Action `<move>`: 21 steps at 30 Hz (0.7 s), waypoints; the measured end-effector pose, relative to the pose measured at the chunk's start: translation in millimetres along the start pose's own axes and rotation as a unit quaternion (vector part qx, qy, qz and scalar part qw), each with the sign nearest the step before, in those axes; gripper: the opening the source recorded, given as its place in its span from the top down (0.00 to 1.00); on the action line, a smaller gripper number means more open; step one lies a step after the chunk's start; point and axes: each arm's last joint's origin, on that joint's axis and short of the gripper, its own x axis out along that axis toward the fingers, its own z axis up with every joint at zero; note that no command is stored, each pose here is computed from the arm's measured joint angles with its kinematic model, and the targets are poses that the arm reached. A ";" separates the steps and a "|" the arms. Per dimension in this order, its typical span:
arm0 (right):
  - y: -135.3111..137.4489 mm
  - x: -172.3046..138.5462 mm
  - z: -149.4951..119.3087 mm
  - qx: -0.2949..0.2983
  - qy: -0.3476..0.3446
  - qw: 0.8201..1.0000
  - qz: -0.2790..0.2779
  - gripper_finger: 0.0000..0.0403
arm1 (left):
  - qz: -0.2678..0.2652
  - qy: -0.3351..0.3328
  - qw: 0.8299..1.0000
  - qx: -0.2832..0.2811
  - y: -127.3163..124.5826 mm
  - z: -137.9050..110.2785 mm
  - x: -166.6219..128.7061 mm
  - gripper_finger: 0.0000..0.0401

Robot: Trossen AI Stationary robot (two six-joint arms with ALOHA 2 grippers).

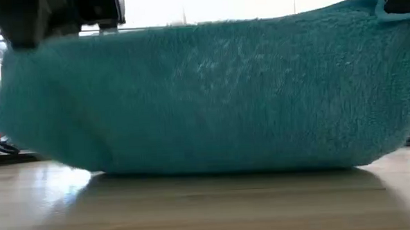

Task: Fold microfiber towels
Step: Fold the blue towel

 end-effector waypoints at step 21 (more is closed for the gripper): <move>-45.2 -7.0 1.1 0.063 0.017 0.996 -0.063 0.98 | 0.161 -0.115 0.975 0.100 17.1 20.7 -19.0 1.00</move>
